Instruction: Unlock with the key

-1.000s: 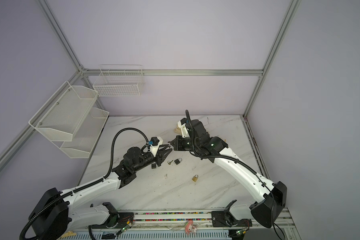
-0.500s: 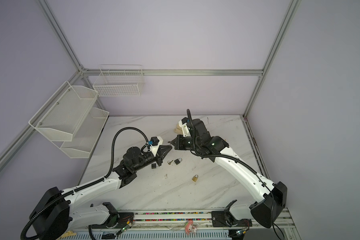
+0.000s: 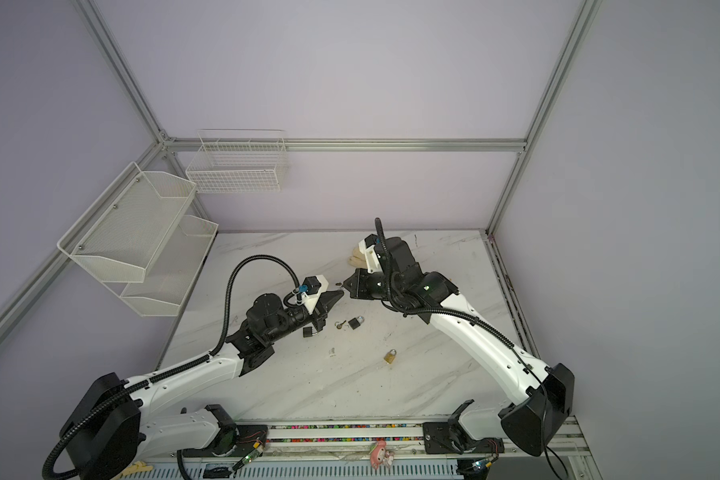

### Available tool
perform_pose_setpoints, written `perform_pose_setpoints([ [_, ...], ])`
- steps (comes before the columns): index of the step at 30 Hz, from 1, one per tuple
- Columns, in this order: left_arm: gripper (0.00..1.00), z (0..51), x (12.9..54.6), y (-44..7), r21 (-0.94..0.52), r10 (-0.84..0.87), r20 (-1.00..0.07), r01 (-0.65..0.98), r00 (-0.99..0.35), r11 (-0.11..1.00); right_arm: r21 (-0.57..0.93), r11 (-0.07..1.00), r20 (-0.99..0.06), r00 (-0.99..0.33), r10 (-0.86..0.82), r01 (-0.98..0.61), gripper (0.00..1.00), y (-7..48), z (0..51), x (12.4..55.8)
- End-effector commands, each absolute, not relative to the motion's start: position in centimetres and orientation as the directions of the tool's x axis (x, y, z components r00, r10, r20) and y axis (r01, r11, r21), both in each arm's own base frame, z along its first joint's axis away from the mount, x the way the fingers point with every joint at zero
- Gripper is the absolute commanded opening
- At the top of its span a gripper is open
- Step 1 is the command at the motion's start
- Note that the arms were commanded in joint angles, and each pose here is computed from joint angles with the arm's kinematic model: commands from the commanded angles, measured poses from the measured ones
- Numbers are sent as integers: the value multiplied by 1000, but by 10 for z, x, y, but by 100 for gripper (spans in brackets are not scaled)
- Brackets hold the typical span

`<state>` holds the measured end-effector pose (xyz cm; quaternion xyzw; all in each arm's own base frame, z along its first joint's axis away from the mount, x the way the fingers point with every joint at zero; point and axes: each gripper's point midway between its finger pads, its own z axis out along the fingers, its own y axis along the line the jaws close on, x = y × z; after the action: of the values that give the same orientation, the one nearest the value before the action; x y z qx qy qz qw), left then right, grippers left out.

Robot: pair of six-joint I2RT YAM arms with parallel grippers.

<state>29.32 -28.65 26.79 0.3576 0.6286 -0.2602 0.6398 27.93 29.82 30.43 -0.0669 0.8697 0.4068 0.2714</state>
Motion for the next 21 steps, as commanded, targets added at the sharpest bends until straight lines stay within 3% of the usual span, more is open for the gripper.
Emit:
perform_pose_setpoints([
  [1, 0, 283, 305, -276, 302, 201, -953, 691, 225, 657, 694, 656, -502, -853, 145, -296, 29, 290, 309, 278],
  [5, 0, 286, 315, -272, 402, 290, -916, 630, 278, 664, 736, 633, -442, -878, 182, -239, 47, 292, 309, 275],
  [15, 0, 293, 324, -279, 487, 342, -873, 595, 347, 640, 825, 564, -242, -928, 283, -44, 46, 304, 300, 278],
  [21, 0, 298, 322, -280, 493, 322, -868, 587, 378, 642, 800, 599, -208, -928, 309, 20, 42, 307, 285, 290],
])
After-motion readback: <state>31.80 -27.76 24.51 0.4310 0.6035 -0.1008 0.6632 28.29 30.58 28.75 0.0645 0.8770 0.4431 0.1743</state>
